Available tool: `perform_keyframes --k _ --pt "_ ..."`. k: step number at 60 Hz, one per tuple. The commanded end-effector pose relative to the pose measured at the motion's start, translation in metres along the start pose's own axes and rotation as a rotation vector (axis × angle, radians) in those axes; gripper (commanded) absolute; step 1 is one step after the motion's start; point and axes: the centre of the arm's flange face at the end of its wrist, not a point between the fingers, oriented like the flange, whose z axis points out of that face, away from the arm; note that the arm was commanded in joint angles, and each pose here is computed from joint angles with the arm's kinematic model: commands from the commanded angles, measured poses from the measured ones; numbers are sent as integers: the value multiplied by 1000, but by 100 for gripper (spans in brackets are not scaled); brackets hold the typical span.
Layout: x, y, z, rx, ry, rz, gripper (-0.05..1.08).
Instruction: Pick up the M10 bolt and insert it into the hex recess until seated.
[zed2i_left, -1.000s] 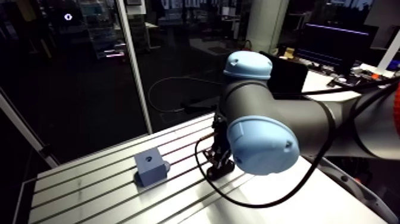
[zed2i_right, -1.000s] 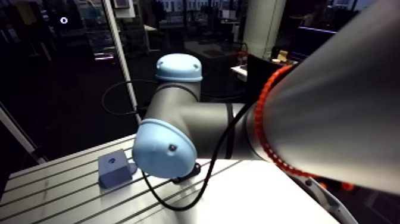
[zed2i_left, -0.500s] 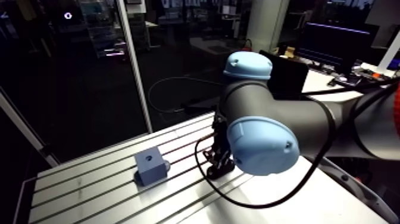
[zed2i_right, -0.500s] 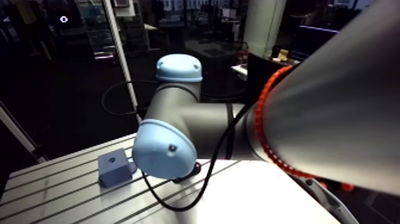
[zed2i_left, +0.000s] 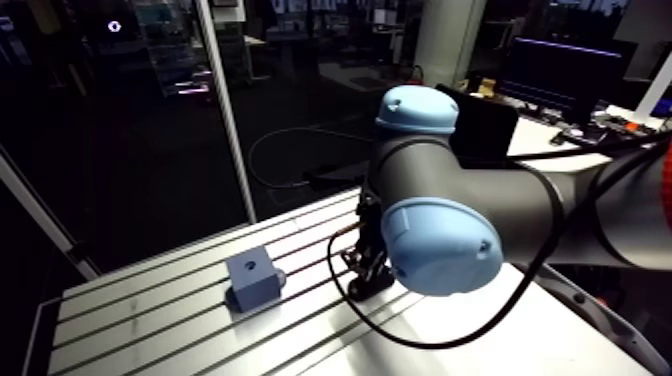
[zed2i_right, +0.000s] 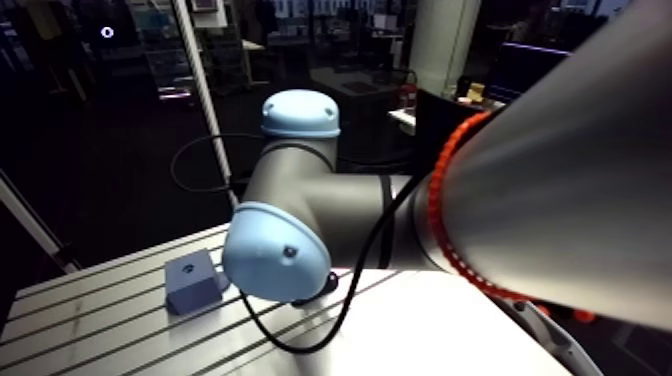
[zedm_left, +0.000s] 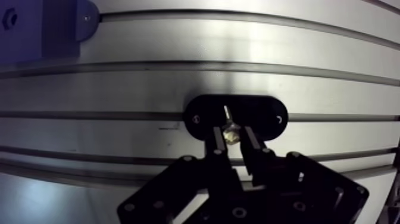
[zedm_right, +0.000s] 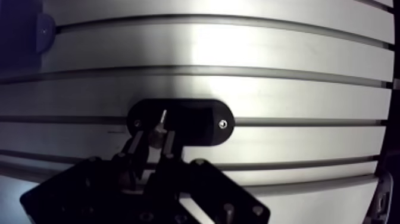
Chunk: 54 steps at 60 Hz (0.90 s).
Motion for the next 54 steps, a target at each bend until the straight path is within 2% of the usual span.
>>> perform_keyframes --k 1,16,26,33,35,38,39,40,43,45,51,54 --pt "1 0 -2 -8 13 -3 74" --pt "4 1 -10 -17 29 -8 75" --pt "8 1 -29 -29 54 -10 76" --pt "10 1 -41 -28 61 -9 76" --pt "12 1 -45 -27 63 -7 76" --pt "16 3 -53 -10 40 9 76" --pt "16 3 -53 -10 40 9 76" --pt "18 4 -55 -1 25 13 77" --pt "21 5 -66 7 13 15 77" --pt "21 5 -66 7 13 15 77" --pt "30 7 -99 -5 35 10 79" --pt "33 7 -113 -5 35 9 80"
